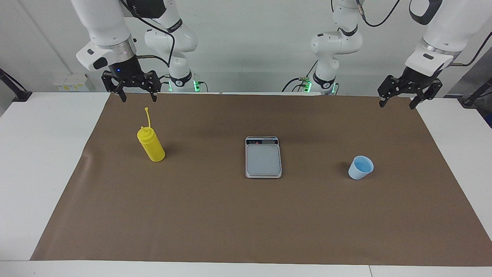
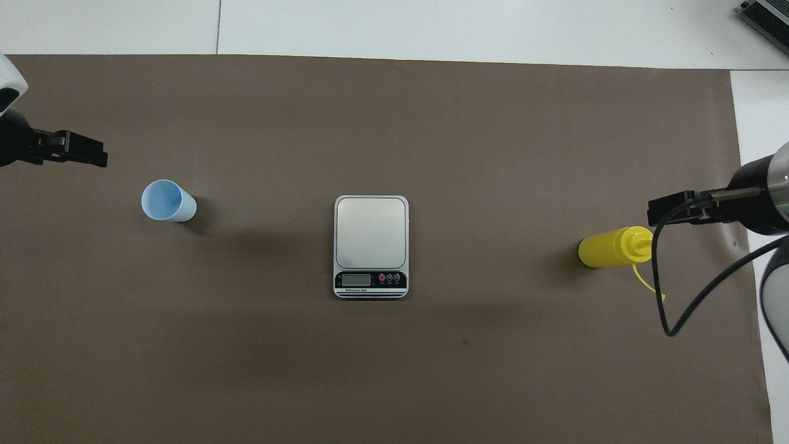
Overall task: Pour seasoning into cup on scale with both arms
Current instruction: 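Reach the left gripper to the light-blue cup and grasp it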
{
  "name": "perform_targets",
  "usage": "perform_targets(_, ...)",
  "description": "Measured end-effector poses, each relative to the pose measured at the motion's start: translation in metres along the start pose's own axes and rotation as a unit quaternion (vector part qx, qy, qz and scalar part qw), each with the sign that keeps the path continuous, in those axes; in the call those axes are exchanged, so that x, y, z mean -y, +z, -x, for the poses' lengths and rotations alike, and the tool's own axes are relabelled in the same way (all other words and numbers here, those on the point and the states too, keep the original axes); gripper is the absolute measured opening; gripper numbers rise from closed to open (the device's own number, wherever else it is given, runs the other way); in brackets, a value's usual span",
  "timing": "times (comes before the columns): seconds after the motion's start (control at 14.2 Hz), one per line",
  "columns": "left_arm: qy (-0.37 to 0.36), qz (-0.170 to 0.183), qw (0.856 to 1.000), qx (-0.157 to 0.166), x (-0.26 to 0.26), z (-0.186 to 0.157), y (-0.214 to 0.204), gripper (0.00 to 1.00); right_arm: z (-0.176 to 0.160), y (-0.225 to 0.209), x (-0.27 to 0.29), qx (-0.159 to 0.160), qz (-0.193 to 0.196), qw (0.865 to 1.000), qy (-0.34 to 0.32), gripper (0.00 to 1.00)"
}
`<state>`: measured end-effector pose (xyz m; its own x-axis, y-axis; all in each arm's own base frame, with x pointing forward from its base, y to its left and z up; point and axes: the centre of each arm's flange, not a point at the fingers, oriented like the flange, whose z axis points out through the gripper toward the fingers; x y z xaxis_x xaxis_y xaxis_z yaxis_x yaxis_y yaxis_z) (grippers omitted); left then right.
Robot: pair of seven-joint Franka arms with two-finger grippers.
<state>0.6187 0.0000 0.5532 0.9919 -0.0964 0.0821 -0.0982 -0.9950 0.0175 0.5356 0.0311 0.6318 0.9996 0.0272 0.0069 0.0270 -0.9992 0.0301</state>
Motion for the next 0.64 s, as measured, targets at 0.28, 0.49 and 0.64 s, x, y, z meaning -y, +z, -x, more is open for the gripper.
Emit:
perform_targets(0.28,-0.021,-0.001,1.0,-0.003,0.026,-0.001,0.064,1.0,0.0,0.0,0.0,0.0,0.0,1.0,0.0,1.0)
perform_targets(0.49,-0.038,0.0,0.999,-0.003,0.034,0.016,0.11,1.0,0.0,0.0,0.0,0.0,0.0,1.0,0.0,1.0)
perform_targets(0.64,-0.05,0.004,0.999,-0.001,0.029,0.022,0.118,1.0,0.0,0.0,0.0,0.0,0.0,1.0,0.0,1.0)
